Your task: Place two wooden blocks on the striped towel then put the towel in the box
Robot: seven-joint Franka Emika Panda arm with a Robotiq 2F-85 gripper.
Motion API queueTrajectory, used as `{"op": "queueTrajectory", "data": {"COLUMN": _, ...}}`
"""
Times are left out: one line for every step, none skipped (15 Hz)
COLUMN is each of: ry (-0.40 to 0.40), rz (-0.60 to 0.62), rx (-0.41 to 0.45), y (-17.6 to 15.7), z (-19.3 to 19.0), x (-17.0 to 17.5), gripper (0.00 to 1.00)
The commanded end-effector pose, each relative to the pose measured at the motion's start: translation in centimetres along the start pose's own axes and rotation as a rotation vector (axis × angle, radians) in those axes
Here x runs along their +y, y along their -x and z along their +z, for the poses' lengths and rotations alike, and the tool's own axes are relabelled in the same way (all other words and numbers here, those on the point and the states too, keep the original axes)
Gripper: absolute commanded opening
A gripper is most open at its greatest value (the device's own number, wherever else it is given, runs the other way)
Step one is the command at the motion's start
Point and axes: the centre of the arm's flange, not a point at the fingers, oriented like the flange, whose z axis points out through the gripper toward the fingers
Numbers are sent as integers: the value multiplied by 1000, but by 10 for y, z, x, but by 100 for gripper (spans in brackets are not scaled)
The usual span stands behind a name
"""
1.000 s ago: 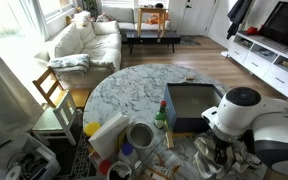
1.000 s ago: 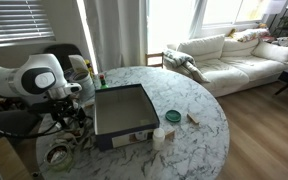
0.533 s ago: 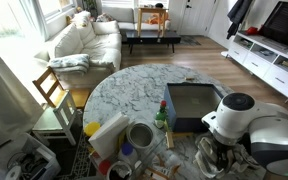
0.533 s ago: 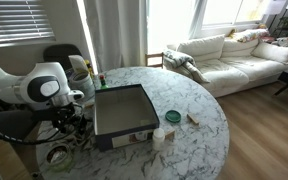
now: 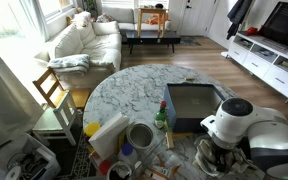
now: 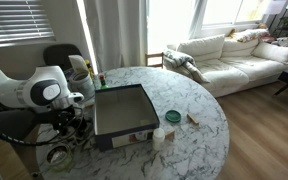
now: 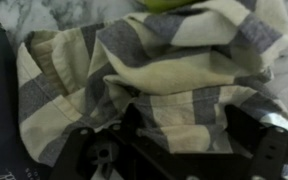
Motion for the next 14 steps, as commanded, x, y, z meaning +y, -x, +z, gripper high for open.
{"op": "queueTrajectory", "data": {"ry": -46, "rz": -6, "rx": 6, "y": -1, "z": 22, "x": -18, "gripper": 55}}
{"op": "queueTrajectory", "data": {"ry": -59, "rz": -6, "rx": 10, "y": -3, "z": 22, "x": -20, "gripper": 48}}
{"op": "queueTrajectory", "data": {"ry": -69, "rz": -3, "rx": 13, "y": -4, "z": 21, "x": -22, "gripper": 40}}
{"op": "queueTrajectory", "data": {"ry": -88, "rz": 2, "rx": 18, "y": -6, "z": 18, "x": -23, "gripper": 33}}
{"op": "queueTrajectory", "data": {"ry": -103, "rz": 11, "rx": 19, "y": -8, "z": 16, "x": -25, "gripper": 26}}
{"op": "queueTrajectory", "data": {"ry": -120, "rz": 19, "rx": 25, "y": -10, "z": 14, "x": -27, "gripper": 18}}
{"op": "queueTrajectory", "data": {"ry": -135, "rz": 31, "rx": 28, "y": -14, "z": 10, "x": -29, "gripper": 16}}
{"op": "queueTrajectory", "data": {"ry": -148, "rz": 40, "rx": 32, "y": -16, "z": 6, "x": -31, "gripper": 15}}
{"op": "queueTrajectory", "data": {"ry": -158, "rz": 45, "rx": 35, "y": -19, "z": 2, "x": -33, "gripper": 10}}
{"op": "queueTrajectory", "data": {"ry": -162, "rz": 49, "rx": 38, "y": -21, "z": -3, "x": -35, "gripper": 5}}
{"op": "queueTrajectory", "data": {"ry": -159, "rz": 54, "rx": 40, "y": -23, "z": -9, "x": -35, "gripper": 2}}
{"op": "queueTrajectory", "data": {"ry": -159, "rz": 57, "rx": 45, "y": -24, "z": -15, "x": -36, "gripper": 5}}
{"op": "queueTrajectory", "data": {"ry": -153, "rz": 60, "rx": 48, "y": -26, "z": -22, "x": -36, "gripper": 3}}
{"op": "queueTrajectory", "data": {"ry": -151, "rz": 60, "rx": 52, "y": -27, "z": -28, "x": -36, "gripper": 2}}
